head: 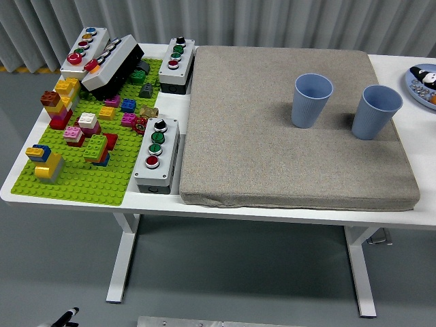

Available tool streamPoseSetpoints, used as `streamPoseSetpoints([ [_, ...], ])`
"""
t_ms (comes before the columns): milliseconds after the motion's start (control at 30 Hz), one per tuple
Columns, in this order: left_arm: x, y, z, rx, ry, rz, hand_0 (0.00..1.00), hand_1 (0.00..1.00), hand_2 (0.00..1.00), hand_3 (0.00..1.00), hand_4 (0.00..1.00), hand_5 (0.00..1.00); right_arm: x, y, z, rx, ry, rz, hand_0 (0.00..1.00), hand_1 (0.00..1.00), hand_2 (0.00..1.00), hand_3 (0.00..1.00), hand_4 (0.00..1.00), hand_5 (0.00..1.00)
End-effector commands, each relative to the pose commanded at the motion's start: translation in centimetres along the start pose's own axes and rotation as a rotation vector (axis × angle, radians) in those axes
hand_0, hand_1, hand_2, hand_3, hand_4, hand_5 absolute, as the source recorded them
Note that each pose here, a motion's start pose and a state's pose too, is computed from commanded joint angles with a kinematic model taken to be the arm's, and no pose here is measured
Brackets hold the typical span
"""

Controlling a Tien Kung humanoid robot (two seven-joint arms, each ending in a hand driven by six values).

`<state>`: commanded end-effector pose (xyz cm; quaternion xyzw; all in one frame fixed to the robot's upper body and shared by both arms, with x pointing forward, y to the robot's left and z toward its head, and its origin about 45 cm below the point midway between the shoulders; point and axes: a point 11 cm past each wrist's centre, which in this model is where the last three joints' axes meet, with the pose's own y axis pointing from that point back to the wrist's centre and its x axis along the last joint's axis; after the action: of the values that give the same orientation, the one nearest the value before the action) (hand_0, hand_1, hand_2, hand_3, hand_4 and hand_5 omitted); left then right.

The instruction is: Pick cup pour cup place

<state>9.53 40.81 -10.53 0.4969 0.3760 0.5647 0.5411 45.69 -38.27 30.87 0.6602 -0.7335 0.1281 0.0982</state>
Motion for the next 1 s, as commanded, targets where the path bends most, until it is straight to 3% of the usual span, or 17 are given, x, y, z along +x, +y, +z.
streamPoseSetpoints([
  [33, 0.0, 0.0, 0.0, 0.0, 0.0, 0.0, 0.888, 0.844, 0.882, 0.794, 0.655, 0.99, 0.1, -0.1, -0.1, 0.003, -0.004, 0.006, 0.905, 0.889, 0.913, 0.973, 0.853, 0.225],
  [400, -0.2, 0.0, -0.2, 0.003, -0.003, -0.004, 0.888, 0.844, 0.881, 0.794, 0.656, 0.989, 0.7, -0.8, -0.5, 0.052, -0.172, 0.121, 0.892, 0.861, 0.88, 0.923, 0.852, 0.227],
  [433, -0.2, 0.0, -0.2, 0.003, -0.003, -0.004, 0.888, 0.844, 0.881, 0.793, 0.658, 0.988, 0.7, -0.8, -0.5, 0.053, -0.183, 0.124, 0.866, 0.831, 0.826, 0.884, 0.848, 0.351],
  [600, -0.3, 0.0, -0.1, 0.002, -0.004, -0.008, 0.888, 0.844, 0.881, 0.793, 0.658, 0.988, 0.7, -1.3, -0.8, 0.057, -0.288, 0.146, 0.866, 0.831, 0.826, 0.884, 0.848, 0.351],
  [633, -0.4, -0.1, -0.1, 0.002, -0.005, -0.009, 0.888, 0.844, 0.881, 0.793, 0.658, 0.988, 0.7, -1.5, -0.9, 0.059, -0.328, 0.149, 0.842, 0.813, 0.794, 0.842, 0.861, 0.552],
  [800, -0.5, -0.1, 0.1, -0.002, -0.007, -0.011, 0.888, 0.844, 0.881, 0.793, 0.658, 0.988, 0.5, -1.8, -0.5, 0.027, -0.368, 0.166, 0.842, 0.813, 0.794, 0.842, 0.861, 0.552],
  [833, -0.5, -0.1, 0.2, -0.003, -0.007, -0.011, 0.888, 0.844, 0.88, 0.793, 0.658, 0.987, 0.5, -1.9, -0.4, 0.024, -0.369, 0.166, 0.836, 0.802, 0.79, 0.825, 0.869, 0.845],
  [967, -0.5, -0.1, 0.3, -0.006, -0.007, -0.012, 0.888, 0.844, 0.88, 0.793, 0.658, 0.987, 0.3, -1.9, -0.3, 0.012, -0.361, 0.17, 0.836, 0.802, 0.79, 0.825, 0.869, 0.845],
  [1000, -0.5, -0.1, 0.4, -0.007, -0.008, -0.012, 0.889, 0.844, 0.88, 0.793, 0.658, 0.987, 0.3, -1.9, -0.3, 0.005, -0.357, 0.172, 0.837, 0.8, 0.791, 0.821, 0.83, 0.998],
])
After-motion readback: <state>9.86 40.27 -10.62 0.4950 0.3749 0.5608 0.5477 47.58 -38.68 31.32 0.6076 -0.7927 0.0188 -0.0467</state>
